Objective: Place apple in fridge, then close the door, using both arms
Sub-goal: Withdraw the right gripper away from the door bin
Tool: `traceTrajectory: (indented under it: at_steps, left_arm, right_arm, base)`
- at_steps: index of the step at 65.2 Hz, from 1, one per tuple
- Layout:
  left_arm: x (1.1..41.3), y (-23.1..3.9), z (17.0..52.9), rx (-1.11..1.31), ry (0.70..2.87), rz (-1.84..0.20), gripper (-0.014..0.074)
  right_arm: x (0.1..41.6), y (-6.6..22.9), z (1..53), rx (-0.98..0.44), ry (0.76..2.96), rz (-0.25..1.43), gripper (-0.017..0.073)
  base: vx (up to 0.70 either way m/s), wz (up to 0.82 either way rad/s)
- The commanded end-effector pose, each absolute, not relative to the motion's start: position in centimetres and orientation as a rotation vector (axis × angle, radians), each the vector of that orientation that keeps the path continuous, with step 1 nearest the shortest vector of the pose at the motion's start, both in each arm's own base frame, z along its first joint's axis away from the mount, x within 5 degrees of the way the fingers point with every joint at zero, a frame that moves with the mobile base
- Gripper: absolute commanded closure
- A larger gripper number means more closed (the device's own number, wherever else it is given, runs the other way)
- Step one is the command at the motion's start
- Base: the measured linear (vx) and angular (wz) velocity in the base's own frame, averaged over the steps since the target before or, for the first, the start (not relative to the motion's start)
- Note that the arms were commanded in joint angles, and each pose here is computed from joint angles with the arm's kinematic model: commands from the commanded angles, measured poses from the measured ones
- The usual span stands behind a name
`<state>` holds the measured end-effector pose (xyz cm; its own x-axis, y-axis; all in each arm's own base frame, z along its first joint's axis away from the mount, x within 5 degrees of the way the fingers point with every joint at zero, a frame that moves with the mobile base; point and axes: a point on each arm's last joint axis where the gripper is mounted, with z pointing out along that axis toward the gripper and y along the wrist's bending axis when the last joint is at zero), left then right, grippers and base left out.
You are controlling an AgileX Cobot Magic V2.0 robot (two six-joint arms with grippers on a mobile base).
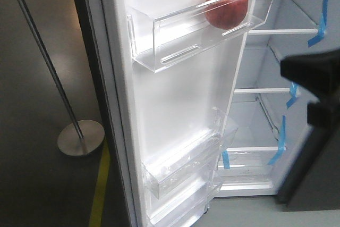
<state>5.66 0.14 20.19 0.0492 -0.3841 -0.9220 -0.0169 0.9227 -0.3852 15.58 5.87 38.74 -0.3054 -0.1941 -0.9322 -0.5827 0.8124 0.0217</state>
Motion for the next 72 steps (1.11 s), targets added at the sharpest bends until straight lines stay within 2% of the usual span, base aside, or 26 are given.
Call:
traceTrajectory:
  at_steps: [1, 14, 26, 35, 42, 59, 72]
  left_arm:
    - [5.5, 0.4, 20.6, -0.385, 1.410, -0.326, 0.0601]
    - [5.5, 0.5, 20.7, -0.451, 1.386, -0.396, 0.0601]
    - [5.5, 0.7, 20.9, -0.782, 1.247, -0.753, 0.0601]
    - [5.2, 1.1, 21.9, -1.004, 1.057, -1.024, 0.0601]
    - [4.4, 1.0, 25.1, -0.976, 0.957, -1.113, 0.0601]
    - [1.8, 1.1, 33.7, -0.713, 0.804, -1.005, 0.0601]
    - [3.6, 1.1, 38.9, -0.708, 0.816, -0.987, 0.0601]
  right_arm:
    - [13.8, 5.3, 37.8, -0.489, 1.821, 0.420, 0.0564]
    - [10.0, 4.9, 33.7, -0.440, 1.847, 0.455, 0.0564]
    - [8.5, 4.8, 31.8, -0.438, 1.846, 0.456, 0.0564]
    - [8.4, 4.8, 31.7, -0.417, 1.855, 0.477, 0.0564]
    - [8.4, 4.8, 31.7, -0.411, 1.856, 0.481, 0.0564]
    - [8.4, 4.8, 31.7, -0.413, 1.858, 0.482, 0.0564]
    - [8.4, 4.8, 31.7, -0.414, 1.858, 0.483, 0.0564]
  base:
    - [0.00, 0.00]
    - [0.00, 0.00]
    - [0.00, 0.00]
    - [0.00, 0.00]
    - [0.00, 0.00]
    - [0.00, 0.00]
    - [0.00, 0.00]
